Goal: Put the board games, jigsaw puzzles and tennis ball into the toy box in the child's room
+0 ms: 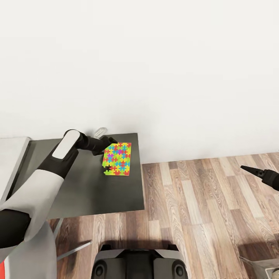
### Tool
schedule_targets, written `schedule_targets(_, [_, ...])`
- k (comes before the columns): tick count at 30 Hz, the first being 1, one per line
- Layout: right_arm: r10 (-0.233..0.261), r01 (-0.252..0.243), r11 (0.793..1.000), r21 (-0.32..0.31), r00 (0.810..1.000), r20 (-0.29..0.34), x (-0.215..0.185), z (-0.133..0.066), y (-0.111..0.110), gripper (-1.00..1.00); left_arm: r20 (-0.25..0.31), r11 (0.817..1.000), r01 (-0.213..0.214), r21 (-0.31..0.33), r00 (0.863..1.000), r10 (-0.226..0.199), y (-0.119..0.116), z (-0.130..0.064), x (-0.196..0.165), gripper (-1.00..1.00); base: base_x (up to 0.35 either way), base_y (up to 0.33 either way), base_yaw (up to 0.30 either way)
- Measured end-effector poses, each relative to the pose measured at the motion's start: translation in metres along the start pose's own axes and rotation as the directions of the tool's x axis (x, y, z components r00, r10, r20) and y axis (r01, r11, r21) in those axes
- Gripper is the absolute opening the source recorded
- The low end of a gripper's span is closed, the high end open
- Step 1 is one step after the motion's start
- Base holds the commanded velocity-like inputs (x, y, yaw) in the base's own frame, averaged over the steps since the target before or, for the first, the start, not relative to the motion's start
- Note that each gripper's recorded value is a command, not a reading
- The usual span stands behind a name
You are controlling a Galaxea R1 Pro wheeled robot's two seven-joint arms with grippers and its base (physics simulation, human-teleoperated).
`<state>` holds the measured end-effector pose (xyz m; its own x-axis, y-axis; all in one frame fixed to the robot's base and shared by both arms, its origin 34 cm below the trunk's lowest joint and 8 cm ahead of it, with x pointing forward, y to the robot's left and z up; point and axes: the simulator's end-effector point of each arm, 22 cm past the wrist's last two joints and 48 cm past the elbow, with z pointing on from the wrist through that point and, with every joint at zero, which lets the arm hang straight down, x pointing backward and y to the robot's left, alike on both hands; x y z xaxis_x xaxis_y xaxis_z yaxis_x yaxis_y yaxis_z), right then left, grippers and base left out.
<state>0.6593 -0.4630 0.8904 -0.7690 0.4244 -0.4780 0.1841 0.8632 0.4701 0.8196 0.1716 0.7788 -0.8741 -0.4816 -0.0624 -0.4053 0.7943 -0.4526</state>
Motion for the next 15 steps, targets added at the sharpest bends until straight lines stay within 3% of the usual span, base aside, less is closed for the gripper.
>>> schedule_targets(15, [0.000, 0.000, 1.000, -0.001, 1.000, -0.001, 0.0006, 0.0004, 0.0003, 1.00, 0.003, 1.000, -0.002, 0.003, 1.000, 0.002, -0.0009, -0.0010, -0.0009, 1.00, 0.000, 0.000, -0.241])
